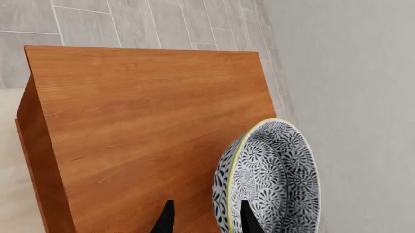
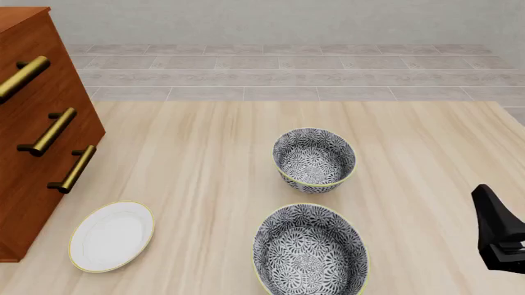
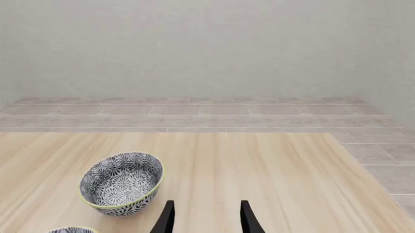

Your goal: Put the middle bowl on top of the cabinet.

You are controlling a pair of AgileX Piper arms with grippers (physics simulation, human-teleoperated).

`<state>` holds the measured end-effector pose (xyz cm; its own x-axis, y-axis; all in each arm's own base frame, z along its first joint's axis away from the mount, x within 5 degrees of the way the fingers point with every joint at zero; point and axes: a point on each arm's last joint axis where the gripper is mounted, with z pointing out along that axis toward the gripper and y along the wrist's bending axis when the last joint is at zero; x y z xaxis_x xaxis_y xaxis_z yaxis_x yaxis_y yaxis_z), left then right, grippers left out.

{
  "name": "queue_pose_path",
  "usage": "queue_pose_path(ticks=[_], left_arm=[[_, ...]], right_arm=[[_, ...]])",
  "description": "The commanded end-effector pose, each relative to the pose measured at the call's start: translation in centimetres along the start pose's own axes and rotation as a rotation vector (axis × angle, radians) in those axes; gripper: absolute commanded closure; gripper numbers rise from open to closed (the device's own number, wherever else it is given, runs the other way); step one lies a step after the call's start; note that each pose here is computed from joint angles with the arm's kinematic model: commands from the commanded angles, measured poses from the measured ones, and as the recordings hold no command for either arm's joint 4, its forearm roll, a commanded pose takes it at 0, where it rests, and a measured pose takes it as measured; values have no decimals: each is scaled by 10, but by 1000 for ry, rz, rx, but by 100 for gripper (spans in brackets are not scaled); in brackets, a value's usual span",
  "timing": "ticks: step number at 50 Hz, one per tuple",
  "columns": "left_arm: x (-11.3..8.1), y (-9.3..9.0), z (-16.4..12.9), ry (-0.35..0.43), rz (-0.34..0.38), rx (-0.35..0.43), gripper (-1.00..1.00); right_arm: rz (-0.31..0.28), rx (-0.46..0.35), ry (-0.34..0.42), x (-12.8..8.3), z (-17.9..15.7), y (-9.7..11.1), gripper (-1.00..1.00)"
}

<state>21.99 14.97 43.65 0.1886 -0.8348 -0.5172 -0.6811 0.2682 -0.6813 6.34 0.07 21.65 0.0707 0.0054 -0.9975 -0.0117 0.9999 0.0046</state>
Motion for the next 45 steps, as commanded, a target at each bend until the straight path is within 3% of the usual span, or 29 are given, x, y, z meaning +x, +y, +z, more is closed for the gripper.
queue_pose_path(ticks=[1,45], left_arm=[[-3,2,-12,-32,-7,18,-100],[24,7,-62,-39,-8,165,-100]], right_arm=[[-1,2,2,1,0,0,-100],[-8,9,-4,-2,-1,-1,-100]])
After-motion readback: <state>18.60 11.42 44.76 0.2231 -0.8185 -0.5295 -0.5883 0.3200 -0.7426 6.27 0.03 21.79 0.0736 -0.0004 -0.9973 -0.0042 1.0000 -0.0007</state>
